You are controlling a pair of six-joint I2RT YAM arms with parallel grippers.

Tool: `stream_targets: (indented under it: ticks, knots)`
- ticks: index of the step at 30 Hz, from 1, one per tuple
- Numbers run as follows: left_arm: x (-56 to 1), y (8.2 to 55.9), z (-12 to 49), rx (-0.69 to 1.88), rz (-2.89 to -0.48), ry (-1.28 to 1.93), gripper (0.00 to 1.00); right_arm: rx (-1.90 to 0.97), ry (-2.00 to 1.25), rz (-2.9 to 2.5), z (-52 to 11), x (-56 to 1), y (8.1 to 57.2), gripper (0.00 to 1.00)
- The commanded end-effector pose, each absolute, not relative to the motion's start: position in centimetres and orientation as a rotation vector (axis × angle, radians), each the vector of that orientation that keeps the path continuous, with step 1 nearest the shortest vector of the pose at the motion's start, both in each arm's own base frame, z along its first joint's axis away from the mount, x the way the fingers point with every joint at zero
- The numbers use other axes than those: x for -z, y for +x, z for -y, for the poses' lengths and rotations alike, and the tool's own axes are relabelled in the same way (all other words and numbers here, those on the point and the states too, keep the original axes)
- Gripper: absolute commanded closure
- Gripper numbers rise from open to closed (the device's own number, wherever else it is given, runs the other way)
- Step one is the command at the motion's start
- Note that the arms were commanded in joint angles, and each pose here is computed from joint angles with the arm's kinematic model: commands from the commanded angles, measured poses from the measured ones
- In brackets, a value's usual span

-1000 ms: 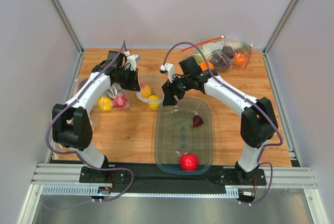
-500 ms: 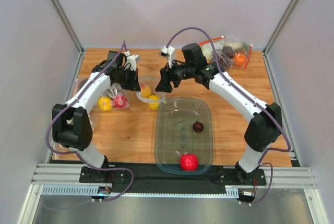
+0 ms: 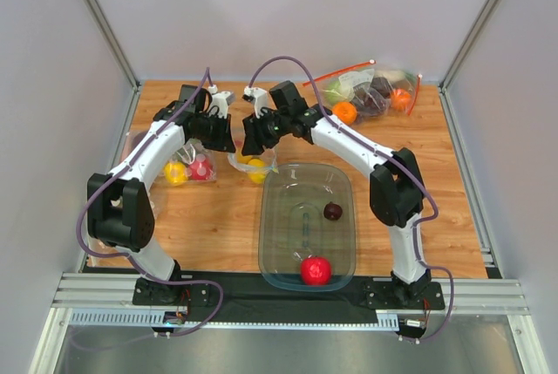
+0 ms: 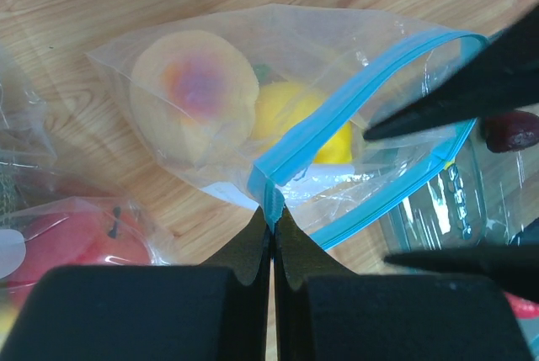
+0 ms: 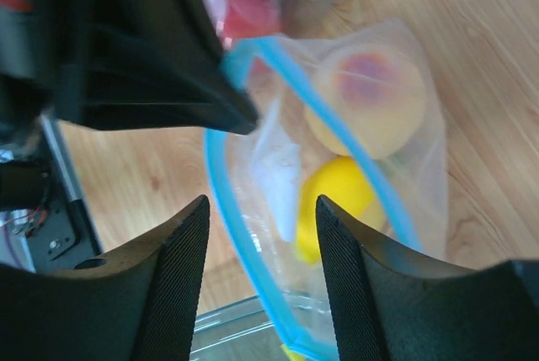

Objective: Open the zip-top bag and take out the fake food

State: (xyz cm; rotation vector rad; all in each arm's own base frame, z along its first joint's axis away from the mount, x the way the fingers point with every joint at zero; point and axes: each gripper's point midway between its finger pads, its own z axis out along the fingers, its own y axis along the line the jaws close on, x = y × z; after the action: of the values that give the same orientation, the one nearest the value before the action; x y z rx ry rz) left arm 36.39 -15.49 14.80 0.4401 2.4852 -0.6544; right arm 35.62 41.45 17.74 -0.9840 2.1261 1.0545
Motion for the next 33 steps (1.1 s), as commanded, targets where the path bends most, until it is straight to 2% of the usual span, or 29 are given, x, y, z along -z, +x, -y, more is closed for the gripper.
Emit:
stream_targets:
  ticks: [1,10,23,33]
  knots:
    - [-17.6,37.1,16.0,0.675,-2.398,0.468,1.00,-0.913,-0.904,-2.176,-41.2,-17.4,37.6,0.46]
    - [-17.9,37.0,16.1,0.688,-2.390,0.468,1.00,-0.650,-0.940,-2.255,-40.9,-12.9,38.1,0.47]
    - [-18.1,36.9,16.1,0.687,-2.382,0.473,1.00,-0.381,-1.002,-2.289,-40.9,-9.6,37.7,0.46]
    - [-18.1,37.2,15.5,0.634,-2.383,0.441,1.00,-0.352,-1.000,-2.436,-39.1,-7.5,35.1,0.43]
